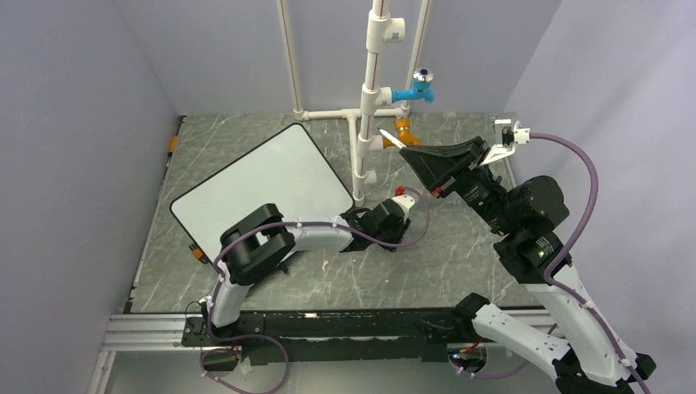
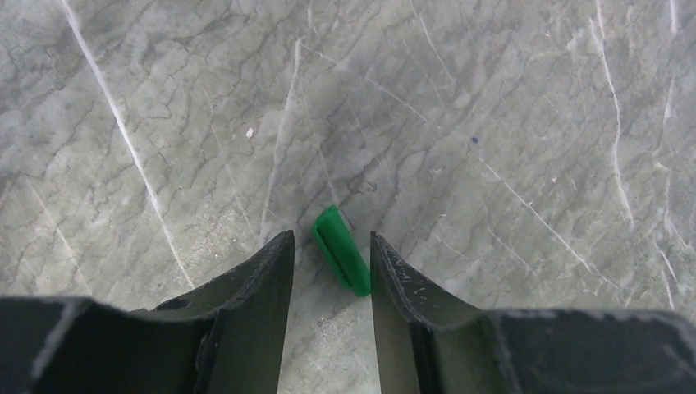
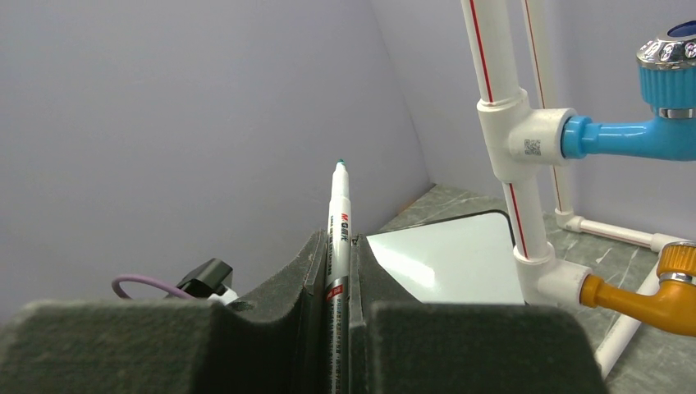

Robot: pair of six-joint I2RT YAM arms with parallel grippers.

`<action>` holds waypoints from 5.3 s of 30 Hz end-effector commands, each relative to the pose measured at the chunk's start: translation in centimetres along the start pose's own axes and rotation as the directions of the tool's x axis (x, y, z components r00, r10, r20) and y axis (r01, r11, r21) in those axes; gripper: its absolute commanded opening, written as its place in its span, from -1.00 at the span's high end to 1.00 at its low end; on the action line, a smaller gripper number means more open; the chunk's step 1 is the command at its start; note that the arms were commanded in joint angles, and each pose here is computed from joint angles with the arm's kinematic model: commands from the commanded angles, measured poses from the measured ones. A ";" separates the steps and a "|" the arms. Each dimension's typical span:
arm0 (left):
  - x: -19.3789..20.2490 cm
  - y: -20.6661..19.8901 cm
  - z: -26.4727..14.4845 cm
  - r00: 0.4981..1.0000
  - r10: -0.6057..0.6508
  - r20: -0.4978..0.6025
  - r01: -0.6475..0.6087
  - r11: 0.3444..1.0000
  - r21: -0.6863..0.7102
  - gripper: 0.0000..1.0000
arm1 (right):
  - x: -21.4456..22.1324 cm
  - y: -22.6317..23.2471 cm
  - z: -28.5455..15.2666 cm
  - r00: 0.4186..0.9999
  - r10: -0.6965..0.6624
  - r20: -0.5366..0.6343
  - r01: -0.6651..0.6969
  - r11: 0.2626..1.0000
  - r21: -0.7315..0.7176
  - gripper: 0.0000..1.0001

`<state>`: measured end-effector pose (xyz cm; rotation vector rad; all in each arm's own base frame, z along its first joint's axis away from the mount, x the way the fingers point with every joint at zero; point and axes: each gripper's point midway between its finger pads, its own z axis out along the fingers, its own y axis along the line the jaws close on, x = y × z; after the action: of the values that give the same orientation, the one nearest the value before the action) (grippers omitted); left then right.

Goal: Write a sentence on the whiteboard
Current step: Set down the whiteboard marker without the cap at the center of the board, then pick up the whiteboard from the whiteboard stand.

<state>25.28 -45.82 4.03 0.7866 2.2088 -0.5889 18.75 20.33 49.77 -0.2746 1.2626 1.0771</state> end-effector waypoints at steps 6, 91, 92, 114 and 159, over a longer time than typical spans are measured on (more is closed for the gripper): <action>-5.4 -1.6 -5.6 0.994 -0.006 0.107 0.003 1.000 0.023 -0.05 | -1.8 0.6 -0.2 0.998 -0.020 0.053 0.020 1.000 -0.011 1.00; -5.5 38.7 -30.2 0.820 -0.558 0.127 0.555 0.830 0.058 -0.34 | 9.9 1.9 0.2 0.933 -0.102 -0.344 0.007 0.964 -0.266 1.00; -5.5 38.6 -30.0 0.818 -0.561 0.128 0.556 0.828 0.075 -0.32 | 10.0 1.9 0.2 0.933 -0.101 -0.346 0.005 0.964 -0.267 1.00; -4.7 35.8 -28.4 0.822 -0.565 0.063 0.542 0.813 0.213 0.03 | 9.9 3.3 1.1 0.915 -0.080 -0.395 -0.054 0.947 -0.317 1.00; -7.0 28.5 -29.2 0.966 -0.180 0.184 0.174 0.984 0.049 1.00 | 20.5 1.0 2.9 0.817 -0.179 -0.548 0.039 0.966 -0.257 1.00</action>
<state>34.83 -10.94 25.18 0.4291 2.1090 -0.9303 17.43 32.35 33.55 -0.8843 1.6634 1.1376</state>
